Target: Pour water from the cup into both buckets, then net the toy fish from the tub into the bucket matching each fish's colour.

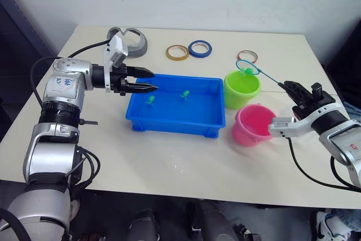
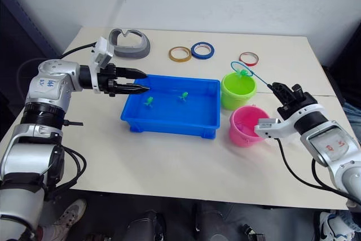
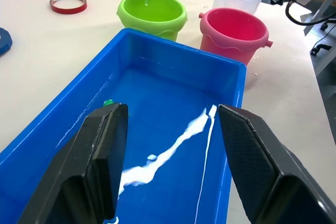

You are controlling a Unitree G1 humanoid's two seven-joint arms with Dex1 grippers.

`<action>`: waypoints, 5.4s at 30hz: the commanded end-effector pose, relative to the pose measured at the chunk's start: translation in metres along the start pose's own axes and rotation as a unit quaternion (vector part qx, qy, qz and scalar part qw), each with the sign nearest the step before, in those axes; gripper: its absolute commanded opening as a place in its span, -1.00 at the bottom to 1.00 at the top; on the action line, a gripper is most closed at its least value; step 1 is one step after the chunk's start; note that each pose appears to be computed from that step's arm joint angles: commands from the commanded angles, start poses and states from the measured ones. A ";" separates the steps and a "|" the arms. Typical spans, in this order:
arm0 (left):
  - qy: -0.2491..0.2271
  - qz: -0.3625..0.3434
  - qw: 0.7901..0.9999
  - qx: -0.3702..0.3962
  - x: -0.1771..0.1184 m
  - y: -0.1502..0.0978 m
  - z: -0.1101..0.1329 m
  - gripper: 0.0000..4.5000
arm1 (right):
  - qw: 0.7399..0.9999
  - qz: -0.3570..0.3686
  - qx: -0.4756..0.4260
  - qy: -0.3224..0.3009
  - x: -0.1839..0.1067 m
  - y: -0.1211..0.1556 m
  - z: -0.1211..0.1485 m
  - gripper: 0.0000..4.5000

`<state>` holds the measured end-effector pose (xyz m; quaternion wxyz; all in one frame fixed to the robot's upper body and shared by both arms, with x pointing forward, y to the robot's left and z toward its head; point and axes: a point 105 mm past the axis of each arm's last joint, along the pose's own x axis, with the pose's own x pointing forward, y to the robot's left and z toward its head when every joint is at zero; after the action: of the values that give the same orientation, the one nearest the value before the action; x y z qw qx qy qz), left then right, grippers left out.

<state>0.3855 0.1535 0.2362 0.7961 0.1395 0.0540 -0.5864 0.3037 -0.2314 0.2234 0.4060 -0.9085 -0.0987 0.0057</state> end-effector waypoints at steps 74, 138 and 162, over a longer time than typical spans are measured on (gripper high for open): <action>0.038 0.124 0.992 0.007 -0.078 -0.010 0.001 0.34 | 0.520 0.333 0.785 -0.042 0.055 -0.033 0.107 -1.00; -0.028 0.016 0.999 0.018 -0.006 0.001 0.020 0.34 | 0.849 0.154 0.505 0.019 0.013 -0.013 -0.011 -1.00; -0.031 0.013 0.999 0.018 -0.003 0.001 0.020 0.34 | 0.995 0.031 0.084 0.036 0.008 0.001 -0.014 -1.00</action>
<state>0.3852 0.1520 0.2427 0.8054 0.1245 0.0373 -0.5782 0.3138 -0.2385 0.2152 0.5064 -0.8612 -0.0328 0.0285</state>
